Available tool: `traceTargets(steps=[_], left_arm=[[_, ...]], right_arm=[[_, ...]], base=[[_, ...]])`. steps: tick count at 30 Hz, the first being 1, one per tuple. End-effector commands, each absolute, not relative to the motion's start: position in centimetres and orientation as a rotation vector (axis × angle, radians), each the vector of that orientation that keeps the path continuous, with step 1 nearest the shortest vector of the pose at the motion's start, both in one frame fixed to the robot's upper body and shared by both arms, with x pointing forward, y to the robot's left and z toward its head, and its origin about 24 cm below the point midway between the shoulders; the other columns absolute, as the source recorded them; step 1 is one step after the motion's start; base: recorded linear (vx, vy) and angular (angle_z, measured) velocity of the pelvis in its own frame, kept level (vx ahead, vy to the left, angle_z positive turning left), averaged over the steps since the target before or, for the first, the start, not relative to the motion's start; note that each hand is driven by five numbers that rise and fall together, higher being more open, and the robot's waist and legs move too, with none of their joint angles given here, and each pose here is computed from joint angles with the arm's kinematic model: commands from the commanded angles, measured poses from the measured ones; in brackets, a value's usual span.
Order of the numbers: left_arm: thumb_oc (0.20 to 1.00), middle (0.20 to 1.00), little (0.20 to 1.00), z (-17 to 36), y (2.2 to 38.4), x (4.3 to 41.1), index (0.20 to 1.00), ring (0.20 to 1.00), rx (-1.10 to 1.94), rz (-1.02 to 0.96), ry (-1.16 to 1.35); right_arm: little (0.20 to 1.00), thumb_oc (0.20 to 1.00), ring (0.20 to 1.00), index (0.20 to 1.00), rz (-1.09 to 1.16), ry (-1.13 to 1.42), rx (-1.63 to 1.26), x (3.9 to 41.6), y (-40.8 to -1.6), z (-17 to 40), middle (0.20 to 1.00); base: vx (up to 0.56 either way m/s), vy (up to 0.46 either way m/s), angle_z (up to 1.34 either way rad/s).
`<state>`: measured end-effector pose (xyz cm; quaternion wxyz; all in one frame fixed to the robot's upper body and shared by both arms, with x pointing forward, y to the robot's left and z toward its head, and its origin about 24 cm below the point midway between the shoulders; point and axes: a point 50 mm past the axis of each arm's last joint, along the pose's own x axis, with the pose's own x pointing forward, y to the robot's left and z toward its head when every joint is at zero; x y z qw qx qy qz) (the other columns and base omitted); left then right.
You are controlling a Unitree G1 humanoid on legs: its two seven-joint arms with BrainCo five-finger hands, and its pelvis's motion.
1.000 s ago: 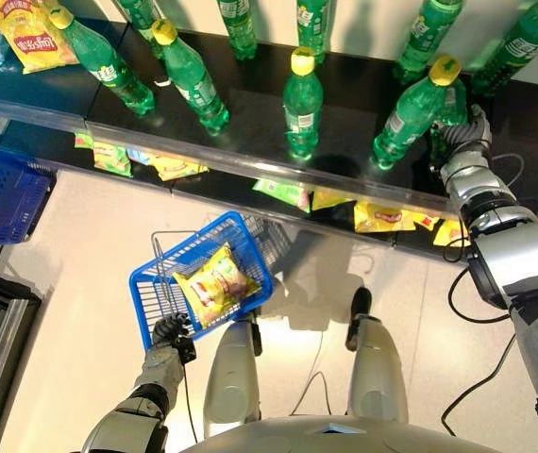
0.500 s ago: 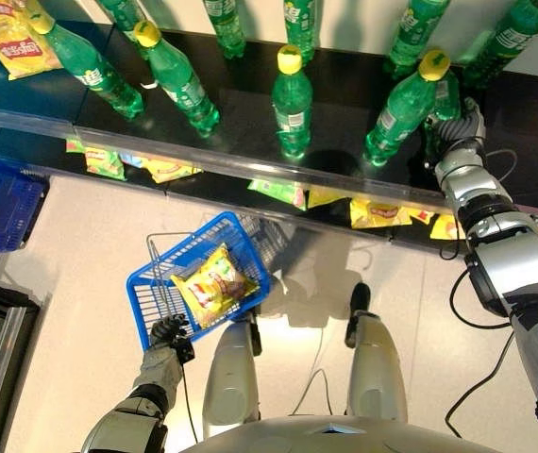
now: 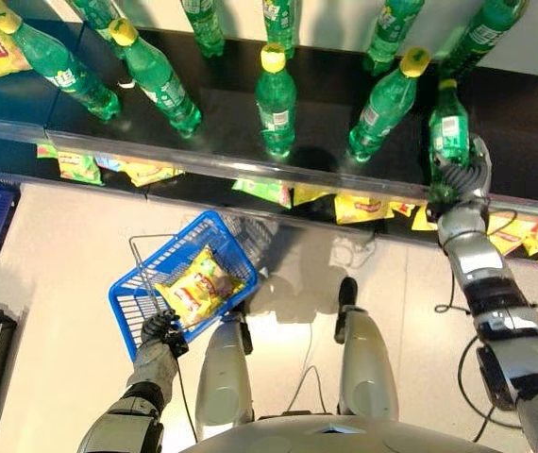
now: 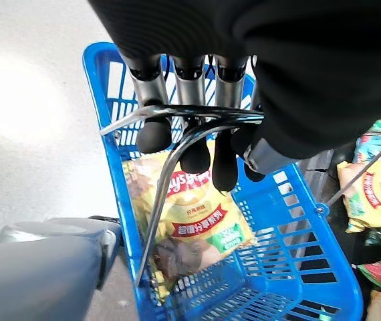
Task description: Pick up the snacks into the basket
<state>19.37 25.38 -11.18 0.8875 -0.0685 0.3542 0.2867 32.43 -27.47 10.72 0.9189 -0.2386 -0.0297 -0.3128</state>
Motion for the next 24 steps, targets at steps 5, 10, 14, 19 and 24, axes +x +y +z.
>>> traceTargets(steps=[5,10,14,19,24], left_arm=[[0.200,0.200,0.200,-10.1,29.3,18.0,0.200,0.200,-0.074,0.712,0.681],[0.200,0.200,0.200,-9.9,29.9,17.7,0.200,0.200,-0.063,0.724,0.674],[0.200,0.200,0.200,-9.4,30.5,17.8,0.200,0.200,-0.073,0.745,0.636],[0.200,0.200,0.200,-9.0,31.5,17.5,0.200,0.200,-0.081,0.774,0.609],[0.200,0.200,0.200,-8.4,32.1,17.3,0.200,0.200,-0.066,0.774,0.568]], right_arm=[[0.200,0.200,0.200,0.200,-0.786,-0.427,-0.482,30.2,-28.1,17.3,0.200],[0.200,0.200,0.200,0.200,-0.809,-0.489,-0.449,28.3,-27.9,17.2,0.200],[0.200,0.200,0.200,0.200,-0.755,-0.538,-0.335,26.9,-27.1,16.6,0.200],[0.200,0.200,0.200,0.200,-0.630,-0.604,-0.179,24.7,-25.9,15.9,0.200],[0.200,0.200,0.200,0.200,-0.428,-0.631,-0.079,22.5,-24.5,15.0,0.200]], base=[[0.00,-0.001,-0.01],[-0.01,0.002,-0.02],[0.00,0.015,-0.08],[0.01,0.020,-0.05],[0.01,0.012,-0.03]])
